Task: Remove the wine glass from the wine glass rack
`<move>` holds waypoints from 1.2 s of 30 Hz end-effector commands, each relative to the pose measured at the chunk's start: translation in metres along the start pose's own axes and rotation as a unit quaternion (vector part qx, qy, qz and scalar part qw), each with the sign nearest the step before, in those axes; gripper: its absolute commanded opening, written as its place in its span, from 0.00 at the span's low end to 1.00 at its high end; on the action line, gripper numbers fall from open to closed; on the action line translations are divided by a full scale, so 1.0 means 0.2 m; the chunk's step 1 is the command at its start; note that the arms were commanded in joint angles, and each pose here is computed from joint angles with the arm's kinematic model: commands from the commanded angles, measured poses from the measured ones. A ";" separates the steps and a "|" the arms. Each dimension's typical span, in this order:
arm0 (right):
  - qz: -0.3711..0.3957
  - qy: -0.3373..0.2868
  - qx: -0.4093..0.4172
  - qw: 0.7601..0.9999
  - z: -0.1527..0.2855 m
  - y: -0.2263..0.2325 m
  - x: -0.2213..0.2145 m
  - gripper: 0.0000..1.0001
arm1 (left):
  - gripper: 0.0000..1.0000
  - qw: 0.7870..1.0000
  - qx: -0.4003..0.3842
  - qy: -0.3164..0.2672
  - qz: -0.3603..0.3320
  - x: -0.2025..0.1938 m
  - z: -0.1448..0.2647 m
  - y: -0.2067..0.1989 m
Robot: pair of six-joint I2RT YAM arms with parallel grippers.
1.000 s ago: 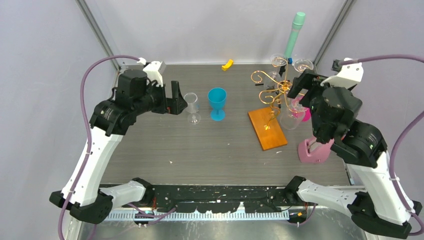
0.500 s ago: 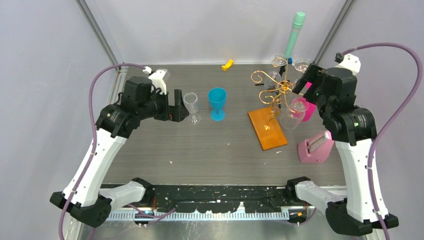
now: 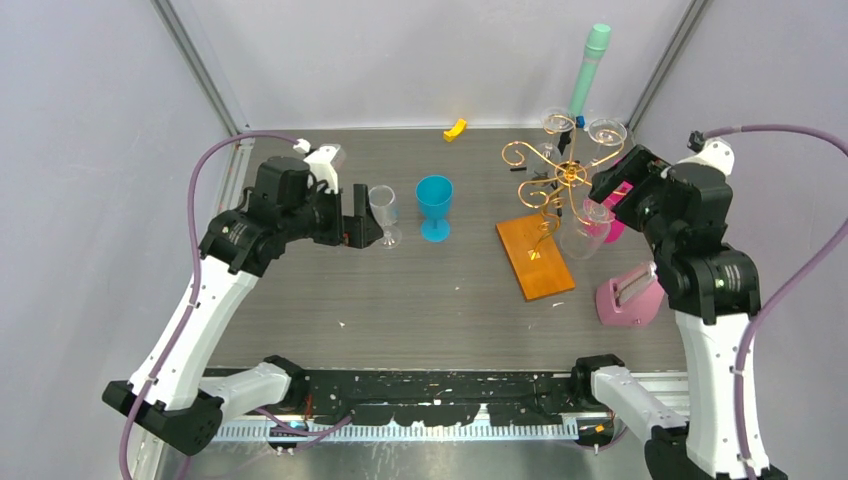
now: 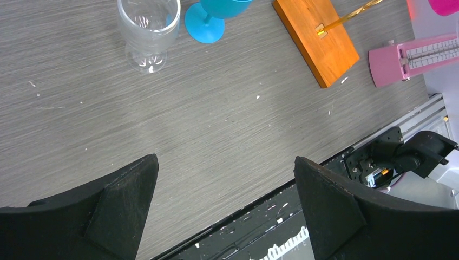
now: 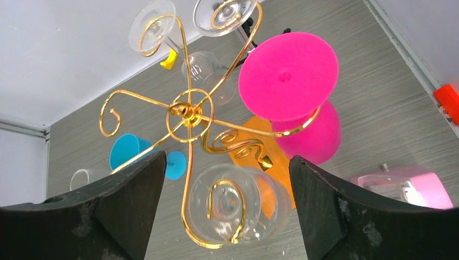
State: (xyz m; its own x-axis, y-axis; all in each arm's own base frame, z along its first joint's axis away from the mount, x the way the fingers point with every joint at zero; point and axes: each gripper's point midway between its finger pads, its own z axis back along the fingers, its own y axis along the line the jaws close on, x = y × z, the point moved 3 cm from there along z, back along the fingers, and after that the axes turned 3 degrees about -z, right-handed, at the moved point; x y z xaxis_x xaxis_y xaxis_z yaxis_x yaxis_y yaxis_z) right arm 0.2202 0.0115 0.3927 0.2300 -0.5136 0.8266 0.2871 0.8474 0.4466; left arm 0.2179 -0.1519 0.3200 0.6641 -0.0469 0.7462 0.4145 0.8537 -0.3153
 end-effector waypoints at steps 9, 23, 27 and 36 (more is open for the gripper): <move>-0.110 0.038 0.059 0.991 -0.10 -0.01 0.11 0.82 | 1.00 1.000 -0.020 -0.018 -0.014 0.03 -0.03 -0.02; -0.170 0.048 0.076 0.981 0.01 0.00 0.00 0.64 | 1.00 1.000 -0.017 0.001 -0.006 0.00 -0.08 0.00; -0.174 0.049 0.044 0.982 0.00 -0.06 -0.03 0.57 | 1.00 1.000 -0.017 0.004 -0.006 -0.01 -0.09 0.00; -0.178 0.048 0.018 0.983 -0.02 -0.11 -0.06 0.45 | 1.00 1.000 -0.018 0.004 -0.008 -0.01 -0.10 0.00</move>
State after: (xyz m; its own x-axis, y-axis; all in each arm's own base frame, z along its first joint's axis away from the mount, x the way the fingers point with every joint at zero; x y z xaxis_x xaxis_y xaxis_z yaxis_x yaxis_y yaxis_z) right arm 0.2184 -0.0002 0.3665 0.2351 -0.7851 0.5730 0.3366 0.6188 0.7098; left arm 0.2240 -0.1581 0.2991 0.7028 -0.0674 0.7082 0.4112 0.8508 -0.3271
